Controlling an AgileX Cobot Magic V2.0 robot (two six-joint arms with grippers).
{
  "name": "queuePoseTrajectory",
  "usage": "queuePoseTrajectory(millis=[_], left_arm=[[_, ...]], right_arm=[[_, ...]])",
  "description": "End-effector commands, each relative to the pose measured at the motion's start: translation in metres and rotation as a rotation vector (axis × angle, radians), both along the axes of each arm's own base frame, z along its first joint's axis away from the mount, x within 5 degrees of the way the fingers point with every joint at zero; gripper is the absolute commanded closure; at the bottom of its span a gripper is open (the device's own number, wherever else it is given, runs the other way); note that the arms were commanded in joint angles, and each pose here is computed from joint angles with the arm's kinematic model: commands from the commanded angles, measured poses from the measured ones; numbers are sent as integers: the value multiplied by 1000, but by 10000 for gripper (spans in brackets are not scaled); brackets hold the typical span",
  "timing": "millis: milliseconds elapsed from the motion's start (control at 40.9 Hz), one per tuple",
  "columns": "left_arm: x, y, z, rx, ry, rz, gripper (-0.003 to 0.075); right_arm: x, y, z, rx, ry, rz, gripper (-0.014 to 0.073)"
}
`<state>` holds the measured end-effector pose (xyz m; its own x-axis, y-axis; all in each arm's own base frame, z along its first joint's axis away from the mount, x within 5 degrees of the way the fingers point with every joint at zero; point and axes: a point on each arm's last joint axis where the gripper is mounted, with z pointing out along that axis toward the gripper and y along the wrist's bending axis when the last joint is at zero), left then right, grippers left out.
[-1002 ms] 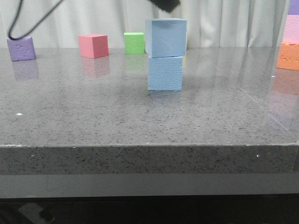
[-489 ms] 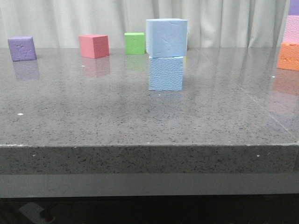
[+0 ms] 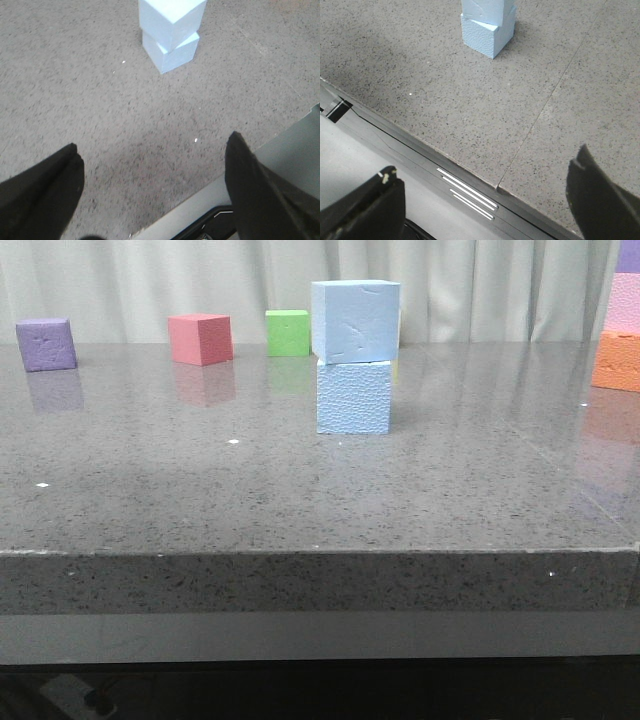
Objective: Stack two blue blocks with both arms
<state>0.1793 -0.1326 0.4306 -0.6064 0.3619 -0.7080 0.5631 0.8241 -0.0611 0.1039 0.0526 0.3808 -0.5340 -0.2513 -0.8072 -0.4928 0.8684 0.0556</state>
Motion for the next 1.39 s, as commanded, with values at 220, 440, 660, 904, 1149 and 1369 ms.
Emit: queuePoseTrajectory(millis=[220, 440, 660, 904, 1149, 1369], left_arm=[[-58, 41, -43, -102, -119, 10, 154], [-81, 59, -60, -203, -255, 13, 154], [-85, 63, -63, -221, -315, 15, 226], [-84, 62, -59, -246, -349, 16, 630], [-83, 61, -58, -265, -362, 16, 741], [-83, 61, -58, -265, -362, 16, 741]], right_arm=[[2, 0, 13, 52, -80, -19, -60], [3, -1, 22, 94, -181, -42, -60], [3, -1, 24, 102, -201, -46, 106], [3, -1, 23, 98, -194, -43, 593], [2, -1, 21, 89, -174, -39, 662], [2, -1, 21, 89, -174, -39, 662]])
